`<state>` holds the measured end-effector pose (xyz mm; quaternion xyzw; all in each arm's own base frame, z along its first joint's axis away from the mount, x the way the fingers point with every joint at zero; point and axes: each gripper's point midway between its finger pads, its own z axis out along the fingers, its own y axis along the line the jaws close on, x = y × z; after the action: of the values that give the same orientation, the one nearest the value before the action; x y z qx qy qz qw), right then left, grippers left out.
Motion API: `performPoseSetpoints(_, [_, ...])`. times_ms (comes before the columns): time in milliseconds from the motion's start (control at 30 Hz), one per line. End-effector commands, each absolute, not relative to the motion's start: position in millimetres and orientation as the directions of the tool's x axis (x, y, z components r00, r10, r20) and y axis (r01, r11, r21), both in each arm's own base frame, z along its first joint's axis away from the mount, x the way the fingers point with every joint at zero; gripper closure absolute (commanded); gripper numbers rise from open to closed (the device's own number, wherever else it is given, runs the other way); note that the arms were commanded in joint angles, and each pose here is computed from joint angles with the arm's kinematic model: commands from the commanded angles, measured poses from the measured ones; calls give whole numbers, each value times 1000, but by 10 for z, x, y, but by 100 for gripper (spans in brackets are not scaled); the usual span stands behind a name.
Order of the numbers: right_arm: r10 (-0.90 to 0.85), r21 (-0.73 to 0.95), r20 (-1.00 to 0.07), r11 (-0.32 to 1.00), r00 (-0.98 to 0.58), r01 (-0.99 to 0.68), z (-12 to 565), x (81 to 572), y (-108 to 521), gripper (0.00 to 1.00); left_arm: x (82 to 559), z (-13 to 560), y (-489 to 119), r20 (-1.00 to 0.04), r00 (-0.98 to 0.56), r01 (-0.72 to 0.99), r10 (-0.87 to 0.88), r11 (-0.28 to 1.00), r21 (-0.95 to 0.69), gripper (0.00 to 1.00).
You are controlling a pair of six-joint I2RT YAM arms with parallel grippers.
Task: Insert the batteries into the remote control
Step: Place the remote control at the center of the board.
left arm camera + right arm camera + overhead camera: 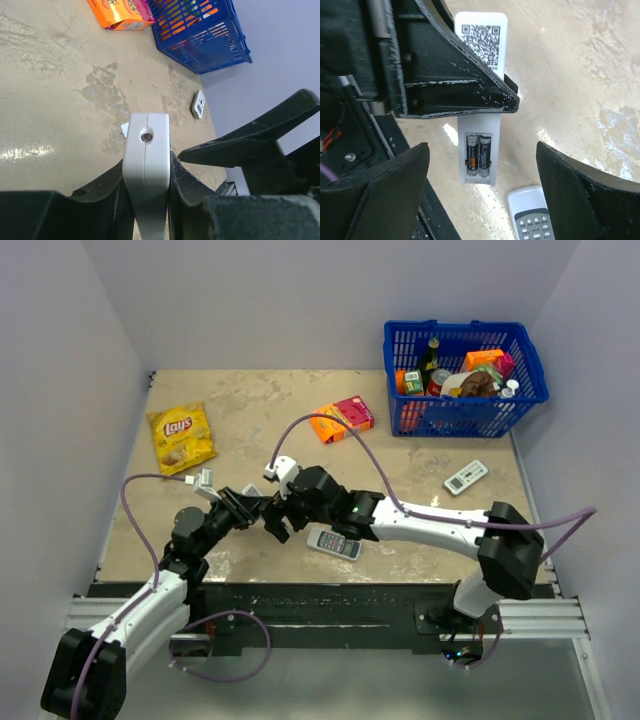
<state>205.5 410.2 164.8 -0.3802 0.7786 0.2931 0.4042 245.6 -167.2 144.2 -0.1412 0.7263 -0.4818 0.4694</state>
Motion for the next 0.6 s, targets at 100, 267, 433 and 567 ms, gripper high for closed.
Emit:
performPoseSetpoints(100, [-373, 83, -847, 610, -378, -788, 1514, 2204, 4260, 14, 2508, 1696, -1662, -560, -471, 298, -682, 475, -828, 100])
performPoseSetpoints(267, [-393, 76, -837, 607, -382, -791, 1424, 2195, 4290, 32, 2512, 1680, -1646, -558, -466, 289, -687, 478, -829, 100])
performPoseSetpoints(433, [-405, 70, -831, 603, -381, -794, 1410, 2192, 4291, 76, 2524, 1647, -1638, -559, -467, 279, -685, 486, -828, 97])
performPoseSetpoints(567, [-418, 62, -823, 607, -385, -793, 1395, 2193, 4284, 98, 2580, 1667, -1573, -584, -437, 258, -684, 527, -810, 71])
